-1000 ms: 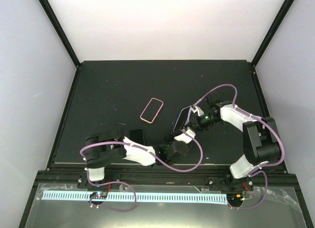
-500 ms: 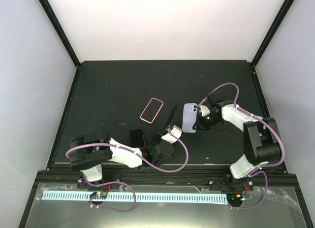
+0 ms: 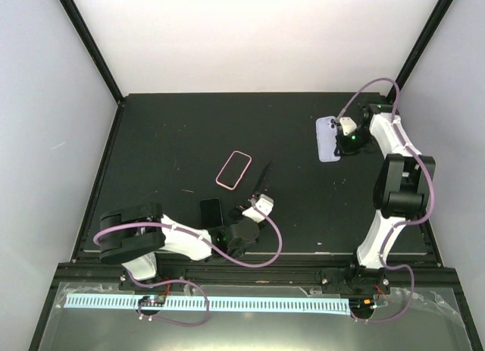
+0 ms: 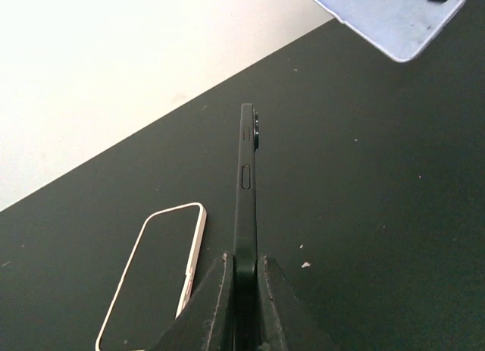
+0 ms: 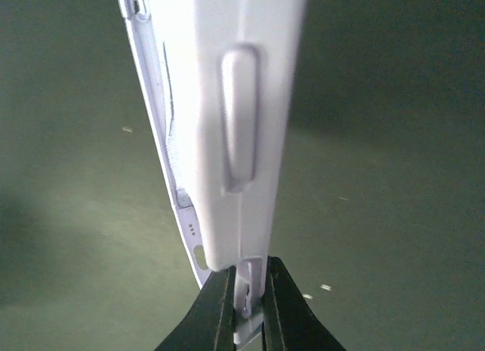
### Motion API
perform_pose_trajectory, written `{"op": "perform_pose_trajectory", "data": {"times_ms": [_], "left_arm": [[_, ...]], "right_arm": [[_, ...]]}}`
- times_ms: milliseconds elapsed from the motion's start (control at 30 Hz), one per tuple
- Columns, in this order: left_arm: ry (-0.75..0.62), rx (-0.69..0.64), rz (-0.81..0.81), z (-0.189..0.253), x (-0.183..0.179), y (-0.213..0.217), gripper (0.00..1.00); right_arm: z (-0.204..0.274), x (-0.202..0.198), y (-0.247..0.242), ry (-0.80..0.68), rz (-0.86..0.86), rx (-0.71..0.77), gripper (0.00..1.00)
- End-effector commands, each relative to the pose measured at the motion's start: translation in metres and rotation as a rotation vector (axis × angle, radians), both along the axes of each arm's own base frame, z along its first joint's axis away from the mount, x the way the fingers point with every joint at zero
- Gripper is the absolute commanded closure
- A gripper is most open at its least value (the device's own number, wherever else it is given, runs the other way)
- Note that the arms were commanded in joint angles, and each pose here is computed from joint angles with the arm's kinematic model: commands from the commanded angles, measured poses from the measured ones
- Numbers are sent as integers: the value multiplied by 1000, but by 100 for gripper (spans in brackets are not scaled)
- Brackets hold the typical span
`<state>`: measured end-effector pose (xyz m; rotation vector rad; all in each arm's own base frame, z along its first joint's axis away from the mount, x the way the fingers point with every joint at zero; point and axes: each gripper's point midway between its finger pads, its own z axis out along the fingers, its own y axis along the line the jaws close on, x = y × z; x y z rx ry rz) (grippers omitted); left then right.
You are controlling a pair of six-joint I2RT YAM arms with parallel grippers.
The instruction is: Take the phone out of the phone case
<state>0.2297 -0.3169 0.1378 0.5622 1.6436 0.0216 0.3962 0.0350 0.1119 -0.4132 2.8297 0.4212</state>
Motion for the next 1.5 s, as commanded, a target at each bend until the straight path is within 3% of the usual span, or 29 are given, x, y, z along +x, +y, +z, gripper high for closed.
{"op": "perform_pose_trajectory", "data": {"times_ms": [0,267,333,400,433,467,500,567,700,833,933,1067,1200,1467], "left_arm": [[-27,-142,-5,28,0,-2,98],[-16,-161,-36,28,-5,-1,98],[-12,-157,-53,27,-6,-3,98],[-10,-155,-63,27,-8,-6,98],[-10,-153,-64,27,-8,-6,98],[-9,-154,-67,26,-9,-7,99],[-6,-156,-74,26,-9,-8,99],[7,-158,-97,26,-12,-11,98],[21,-140,-127,28,-9,-21,99],[64,-98,-145,27,1,-38,98],[100,-50,-93,24,19,-43,98],[50,46,-3,27,45,-47,98],[15,205,69,20,70,-60,98],[14,543,184,-19,112,-80,98]], "right_arm": [[-21,-24,-43,203,106,-110,99],[-59,-9,-84,352,19,-85,99],[-70,2,-89,361,1,-101,92],[-74,13,-93,357,-13,-106,79],[-74,21,-96,339,-33,-120,67],[-70,34,-103,295,-63,-147,47],[-62,44,-108,250,-90,-168,35],[-38,59,-115,161,-128,-199,25],[16,61,-99,-35,-169,-131,24],[80,15,-46,-284,-128,84,24],[101,-23,-21,-362,-112,182,24],[103,-54,-15,-457,-136,183,24],[94,-71,-8,-501,-148,213,24],[86,-76,2,-439,-137,281,25]]}}
